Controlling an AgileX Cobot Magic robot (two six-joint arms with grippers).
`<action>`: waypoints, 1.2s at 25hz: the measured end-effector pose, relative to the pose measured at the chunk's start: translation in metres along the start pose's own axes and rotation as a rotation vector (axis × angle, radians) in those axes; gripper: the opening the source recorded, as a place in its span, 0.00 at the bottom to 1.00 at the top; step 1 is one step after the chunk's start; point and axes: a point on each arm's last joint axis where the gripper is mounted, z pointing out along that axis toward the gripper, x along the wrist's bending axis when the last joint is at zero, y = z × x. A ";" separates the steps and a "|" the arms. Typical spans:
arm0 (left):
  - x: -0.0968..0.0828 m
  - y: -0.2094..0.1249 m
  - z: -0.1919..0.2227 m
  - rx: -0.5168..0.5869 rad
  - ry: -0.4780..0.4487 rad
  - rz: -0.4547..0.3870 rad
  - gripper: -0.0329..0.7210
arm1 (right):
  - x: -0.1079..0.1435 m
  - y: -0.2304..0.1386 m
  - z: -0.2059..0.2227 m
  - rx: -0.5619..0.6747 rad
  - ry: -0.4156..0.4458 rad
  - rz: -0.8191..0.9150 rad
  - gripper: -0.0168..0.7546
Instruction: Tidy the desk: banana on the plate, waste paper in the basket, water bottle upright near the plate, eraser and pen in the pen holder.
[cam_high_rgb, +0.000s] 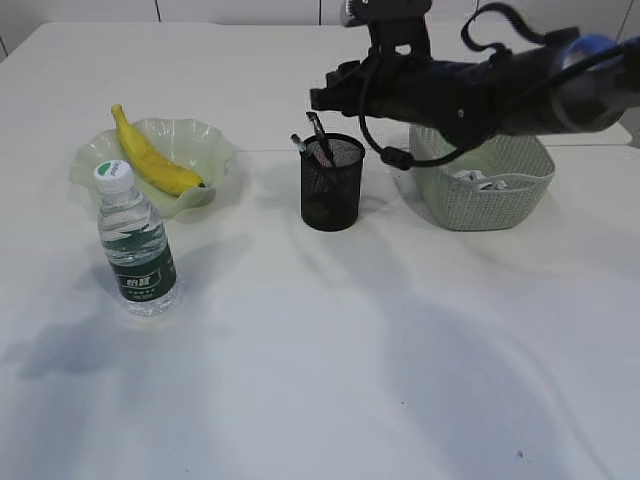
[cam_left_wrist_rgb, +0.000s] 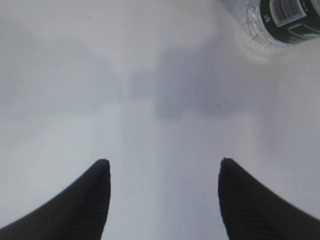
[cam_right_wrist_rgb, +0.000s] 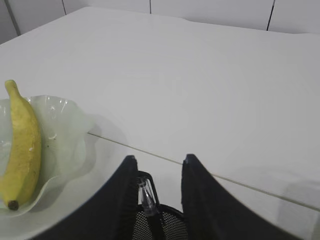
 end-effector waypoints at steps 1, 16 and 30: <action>0.000 0.000 0.000 0.000 0.000 0.000 0.67 | 0.000 0.006 -0.006 0.026 -0.005 0.000 0.32; 0.001 0.000 0.000 0.004 0.016 0.018 0.67 | -0.005 0.025 -0.107 0.783 0.010 -0.150 0.32; 0.000 -0.007 -0.022 -0.033 0.021 0.052 0.67 | -0.092 0.024 -0.155 0.909 -0.059 0.262 0.32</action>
